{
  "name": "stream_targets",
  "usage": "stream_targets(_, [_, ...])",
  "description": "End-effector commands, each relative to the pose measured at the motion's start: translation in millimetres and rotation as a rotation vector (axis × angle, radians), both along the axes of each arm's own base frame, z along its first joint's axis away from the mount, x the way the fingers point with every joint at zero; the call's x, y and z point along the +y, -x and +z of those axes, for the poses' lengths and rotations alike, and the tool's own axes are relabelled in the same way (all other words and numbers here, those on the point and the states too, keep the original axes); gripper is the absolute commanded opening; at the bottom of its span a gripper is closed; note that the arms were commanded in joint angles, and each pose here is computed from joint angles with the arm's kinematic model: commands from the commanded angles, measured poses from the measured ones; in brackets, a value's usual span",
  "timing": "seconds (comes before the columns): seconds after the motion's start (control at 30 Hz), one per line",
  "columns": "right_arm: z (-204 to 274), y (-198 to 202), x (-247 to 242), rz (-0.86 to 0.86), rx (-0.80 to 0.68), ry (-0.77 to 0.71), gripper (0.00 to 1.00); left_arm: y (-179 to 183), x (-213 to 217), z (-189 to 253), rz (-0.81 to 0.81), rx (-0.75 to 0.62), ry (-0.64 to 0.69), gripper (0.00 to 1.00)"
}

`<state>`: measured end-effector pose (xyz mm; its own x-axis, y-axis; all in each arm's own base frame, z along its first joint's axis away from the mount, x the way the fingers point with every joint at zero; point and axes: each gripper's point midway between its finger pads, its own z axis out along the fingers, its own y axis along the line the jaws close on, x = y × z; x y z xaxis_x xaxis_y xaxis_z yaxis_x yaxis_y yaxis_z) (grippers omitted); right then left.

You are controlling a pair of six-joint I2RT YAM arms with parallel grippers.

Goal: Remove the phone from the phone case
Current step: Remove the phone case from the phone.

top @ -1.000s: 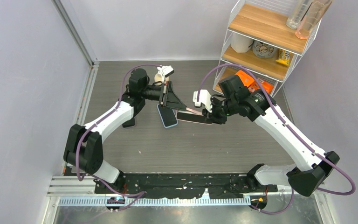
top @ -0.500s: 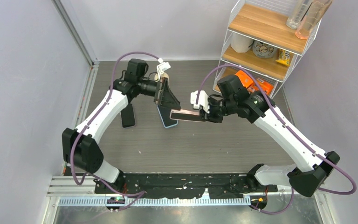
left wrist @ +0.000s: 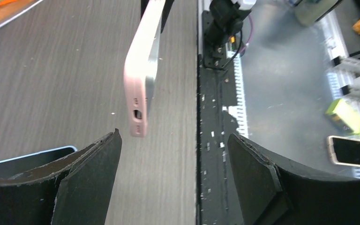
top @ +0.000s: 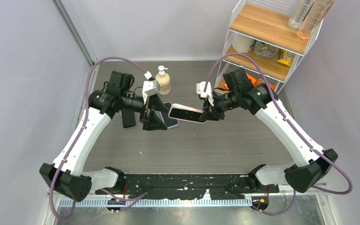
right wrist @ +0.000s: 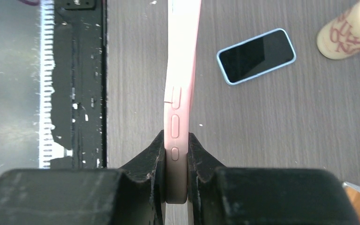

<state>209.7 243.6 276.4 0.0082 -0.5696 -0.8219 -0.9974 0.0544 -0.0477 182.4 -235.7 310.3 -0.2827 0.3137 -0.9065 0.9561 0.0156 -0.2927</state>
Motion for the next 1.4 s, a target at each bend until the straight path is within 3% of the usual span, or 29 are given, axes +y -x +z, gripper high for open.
stream_targets(0.0, [39, 16, 17, 0.095, 0.018, -0.145, 0.05, -5, -4, -7, -0.002, -0.186, -0.009, 0.88])
stream_targets(0.2, [47, 27, 23, 0.141, 0.084, -0.184, 0.05, -9, -13, -5, 0.009, -0.273, 0.032, 0.73])
stream_targets(0.43, [47, 31, 22, 0.147, 0.096, -0.191, 0.05, -11, -16, -2, 0.01, -0.278, 0.059, 0.47])
stream_targets(0.5, [47, 33, 21, 0.146, 0.099, -0.193, 0.05, -9, -17, -1, 0.006, -0.281, 0.063, 0.34])
stream_targets(0.6, [47, 34, 21, 0.147, 0.104, -0.198, 0.05, -8, -18, -1, -0.004, -0.301, 0.065, 0.0])
stream_targets(1.0, [40, 43, 26, 0.187, 0.176, -0.226, 0.05, 39, -19, -27, -0.362, -0.569, -0.033, 0.0])
stream_targets(1.37, [30, 55, 31, 0.235, 0.255, -0.238, 0.05, 36, -35, -16, -0.504, -0.729, -0.039, 0.0])
